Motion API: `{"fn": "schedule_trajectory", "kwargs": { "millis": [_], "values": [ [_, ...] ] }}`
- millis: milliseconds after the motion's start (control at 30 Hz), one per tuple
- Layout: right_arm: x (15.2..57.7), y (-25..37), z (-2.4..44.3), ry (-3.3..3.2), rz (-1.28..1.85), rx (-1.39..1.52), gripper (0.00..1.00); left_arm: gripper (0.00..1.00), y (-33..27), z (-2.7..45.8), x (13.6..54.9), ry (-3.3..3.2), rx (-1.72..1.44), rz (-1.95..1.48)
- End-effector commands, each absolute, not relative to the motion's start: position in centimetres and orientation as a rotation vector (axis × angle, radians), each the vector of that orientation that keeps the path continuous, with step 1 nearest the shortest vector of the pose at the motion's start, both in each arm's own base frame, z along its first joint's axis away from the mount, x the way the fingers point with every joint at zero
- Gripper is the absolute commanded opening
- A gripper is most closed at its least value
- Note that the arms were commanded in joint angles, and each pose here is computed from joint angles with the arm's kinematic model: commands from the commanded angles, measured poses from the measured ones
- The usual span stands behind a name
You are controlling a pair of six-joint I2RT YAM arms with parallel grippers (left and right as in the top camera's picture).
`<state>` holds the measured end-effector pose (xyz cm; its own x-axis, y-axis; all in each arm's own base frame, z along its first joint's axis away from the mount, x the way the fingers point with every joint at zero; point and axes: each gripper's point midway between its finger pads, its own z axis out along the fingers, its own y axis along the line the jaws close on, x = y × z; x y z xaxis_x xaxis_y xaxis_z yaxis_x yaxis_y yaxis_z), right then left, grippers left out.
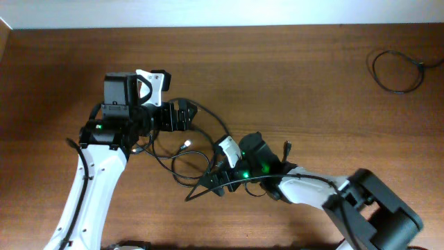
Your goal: Untangle cables
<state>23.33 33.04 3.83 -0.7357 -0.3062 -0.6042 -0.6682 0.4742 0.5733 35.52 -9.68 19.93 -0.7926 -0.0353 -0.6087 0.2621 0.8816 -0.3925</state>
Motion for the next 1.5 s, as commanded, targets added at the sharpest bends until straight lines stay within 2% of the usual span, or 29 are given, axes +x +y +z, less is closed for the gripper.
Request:
{"fn": "schedule_trajectory", "kwargs": {
  "millis": [0, 367, 767, 933, 1000, 1133, 1200, 1233, 1300, 1333, 1467],
  "values": [
    [23.9, 33.3, 2.7, 2.330, 1.138, -0.759, 0.93, 0.99, -9.7, 20.2, 35.7, 2.404, 0.188, -0.605],
    [25.8, 33.6, 3.8, 2.241, 1.086, -0.722, 0.92, 0.99, -9.7, 20.2, 35.7, 2.404, 0.188, -0.605],
    [25.3, 35.2, 3.9, 2.196, 0.969, -0.730, 0.92, 0.99, -9.7, 20.2, 35.7, 2.404, 0.188, -0.605],
    [25.1, 35.1, 2.7, 2.223, 0.962, -0.733, 0.79, 0.99, -9.7, 20.2, 35.7, 2.404, 0.188, -0.605],
    [25.1, 35.1, 2.2, 2.230, 0.958, -0.734, 0.63, 0.99, -9.7, 20.2, 35.7, 2.404, 0.188, -0.605],
    [25.2, 35.2, 2.3, 2.225, 0.961, -0.734, 0.60, 0.99, -9.7, 20.2, 35.7, 2.404, 0.188, -0.605],
    [25.2, 35.2, 2.2, 2.227, 0.961, -0.734, 0.43, 0.99, -9.7, 20.2, 35.7, 2.404, 0.188, -0.605],
    [25.2, 35.2, 2.2, 2.227, 0.961, -0.734, 0.39, 0.99, -9.7, 20.2, 35.7, 2.404, 0.188, -0.605],
    [25.2, 35.2, 2.2, 2.227, 0.961, -0.734, 0.39, 0.99, -9.7, 20.2, 35.7, 2.404, 0.188, -0.605],
    [25.2, 35.2, 2.2, 2.227, 0.960, -0.735, 0.36, 0.99, -9.7, 20.2, 35.7, 2.404, 0.188, -0.605],
    [25.1, 35.1, 2.2, 2.231, 0.959, -0.734, 0.10, 0.98, -9.7, 20.2, 35.7, 2.404, 0.188, -0.605]
  ]
}}
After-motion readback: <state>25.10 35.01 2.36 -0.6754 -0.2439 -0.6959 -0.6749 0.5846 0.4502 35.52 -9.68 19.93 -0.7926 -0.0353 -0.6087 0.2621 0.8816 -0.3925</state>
